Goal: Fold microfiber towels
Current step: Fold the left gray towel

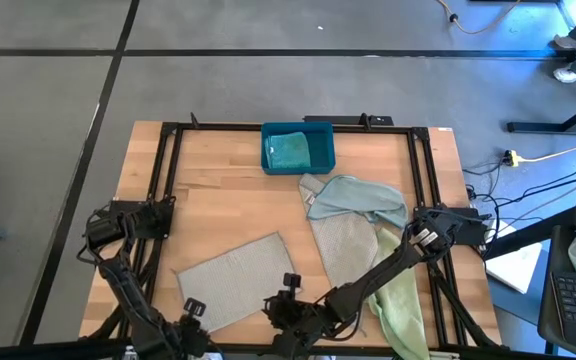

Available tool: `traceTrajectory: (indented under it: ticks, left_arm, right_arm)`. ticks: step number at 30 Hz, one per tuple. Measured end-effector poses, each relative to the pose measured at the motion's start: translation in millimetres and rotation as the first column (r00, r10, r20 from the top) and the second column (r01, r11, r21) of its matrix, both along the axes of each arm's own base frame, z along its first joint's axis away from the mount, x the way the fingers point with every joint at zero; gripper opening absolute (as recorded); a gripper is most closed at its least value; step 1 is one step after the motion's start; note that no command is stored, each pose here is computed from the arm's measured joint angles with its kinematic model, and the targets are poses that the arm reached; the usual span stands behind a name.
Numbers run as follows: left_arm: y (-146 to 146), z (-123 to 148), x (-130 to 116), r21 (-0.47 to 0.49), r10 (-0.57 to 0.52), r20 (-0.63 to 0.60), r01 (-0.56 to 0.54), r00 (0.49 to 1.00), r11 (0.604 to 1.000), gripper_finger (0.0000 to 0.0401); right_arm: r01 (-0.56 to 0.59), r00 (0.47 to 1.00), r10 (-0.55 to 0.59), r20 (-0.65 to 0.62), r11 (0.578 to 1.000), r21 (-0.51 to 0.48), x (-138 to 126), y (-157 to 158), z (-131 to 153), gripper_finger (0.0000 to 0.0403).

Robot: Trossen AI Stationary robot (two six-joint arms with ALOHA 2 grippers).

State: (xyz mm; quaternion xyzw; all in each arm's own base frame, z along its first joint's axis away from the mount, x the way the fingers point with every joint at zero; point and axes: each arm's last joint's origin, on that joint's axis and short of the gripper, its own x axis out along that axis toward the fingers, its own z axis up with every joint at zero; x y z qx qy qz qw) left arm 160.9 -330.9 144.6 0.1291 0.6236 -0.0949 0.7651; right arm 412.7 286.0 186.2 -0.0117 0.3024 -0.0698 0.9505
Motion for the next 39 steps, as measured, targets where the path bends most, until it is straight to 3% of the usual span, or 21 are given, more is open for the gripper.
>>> traceTrajectory:
  ticks: [3, 5, 10, 15, 22, 31, 39]
  left_arm:
    - [0, 0, -1, -0.004, -0.001, -0.022, 0.001, 1.0, 1.0, 0.002]
    - [0, 0, -1, -0.013, -0.002, -0.035, 0.002, 0.999, 1.0, 0.0007]
    - [2, 4, -4, -0.021, -0.007, -0.09, 0.005, 0.996, 1.0, 0.0002]
    - [12, 26, -5, 0.087, 0.006, -0.108, 0.004, 0.994, 0.996, 0.0001]
    - [18, 62, 13, 0.231, -0.051, -0.007, 0.051, 0.999, 0.972, 0.0]
    - [35, 71, 48, 0.266, -0.061, 0.025, 0.052, 0.998, 0.963, 0.0]
    - [47, 71, 61, 0.303, -0.048, 0.045, 0.032, 0.998, 0.953, 0.0]
  right_arm:
    - [0.0, 1.0, 0.0, 0.0, 1.0, 0.0, 0, 0, 0, 0.0115]
    - [0.0, 1.0, 0.0, 0.0, 1.0, 0.0, 0, 0, 0, 0.0115]
    - [0.0, 1.0, 0.0, 0.0, 1.0, 0.0, 0, 0, 0, 0.0115]
    - [0.001, 1.0, -0.001, 0.004, 1.0, 0.004, 0, 0, 0, 0.0115]
    - [-0.015, 0.994, 0.007, 0.105, 0.996, 0.083, 8, 5, 7, 0.0115]
    - [-0.103, 0.969, 0.062, 0.24, 0.981, 0.162, 26, 18, -19, 0.0115]
    - [-0.105, 0.953, 0.037, 0.301, 0.971, 0.213, 52, 0, -52, 0.0118]
